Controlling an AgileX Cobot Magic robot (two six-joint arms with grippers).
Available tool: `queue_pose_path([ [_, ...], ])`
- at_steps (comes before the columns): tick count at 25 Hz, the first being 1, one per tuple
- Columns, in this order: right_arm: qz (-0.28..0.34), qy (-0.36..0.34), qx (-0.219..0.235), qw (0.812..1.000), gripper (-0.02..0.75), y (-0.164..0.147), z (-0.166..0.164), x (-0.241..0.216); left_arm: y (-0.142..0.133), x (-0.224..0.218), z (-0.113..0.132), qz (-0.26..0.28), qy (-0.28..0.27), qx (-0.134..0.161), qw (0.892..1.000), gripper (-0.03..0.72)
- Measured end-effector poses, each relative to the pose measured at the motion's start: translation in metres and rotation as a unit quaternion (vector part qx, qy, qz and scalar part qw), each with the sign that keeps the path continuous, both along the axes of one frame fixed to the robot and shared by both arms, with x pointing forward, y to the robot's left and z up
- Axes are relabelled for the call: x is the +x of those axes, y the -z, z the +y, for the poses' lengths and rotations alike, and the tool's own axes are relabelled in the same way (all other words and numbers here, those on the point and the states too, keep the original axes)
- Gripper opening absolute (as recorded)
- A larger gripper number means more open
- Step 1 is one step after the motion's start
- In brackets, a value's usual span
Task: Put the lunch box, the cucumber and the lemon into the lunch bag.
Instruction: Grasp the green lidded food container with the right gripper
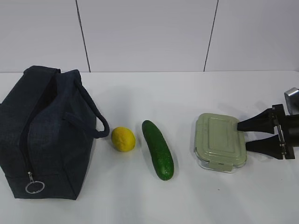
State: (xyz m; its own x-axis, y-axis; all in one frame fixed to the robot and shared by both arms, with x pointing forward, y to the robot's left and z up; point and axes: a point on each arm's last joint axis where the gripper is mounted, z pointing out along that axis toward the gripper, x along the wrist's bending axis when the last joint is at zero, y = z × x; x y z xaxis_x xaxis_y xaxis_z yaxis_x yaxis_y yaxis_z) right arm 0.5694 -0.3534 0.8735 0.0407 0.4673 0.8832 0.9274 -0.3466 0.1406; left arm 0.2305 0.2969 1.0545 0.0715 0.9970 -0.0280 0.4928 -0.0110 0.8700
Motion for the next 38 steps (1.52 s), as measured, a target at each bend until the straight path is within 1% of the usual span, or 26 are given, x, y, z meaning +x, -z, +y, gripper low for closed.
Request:
queue_pose_path([
  [29,-0.002,0.009,0.005,1.000,0.587,-0.001,0.000,0.001,0.000,0.000,0.000,0.000,0.000,0.000,1.000,0.239],
  [38,0.017,0.015,0.016,1.000,0.587,0.014,0.000,0.002,0.000,0.000,0.000,0.000,0.000,0.000,1.000,0.239],
])
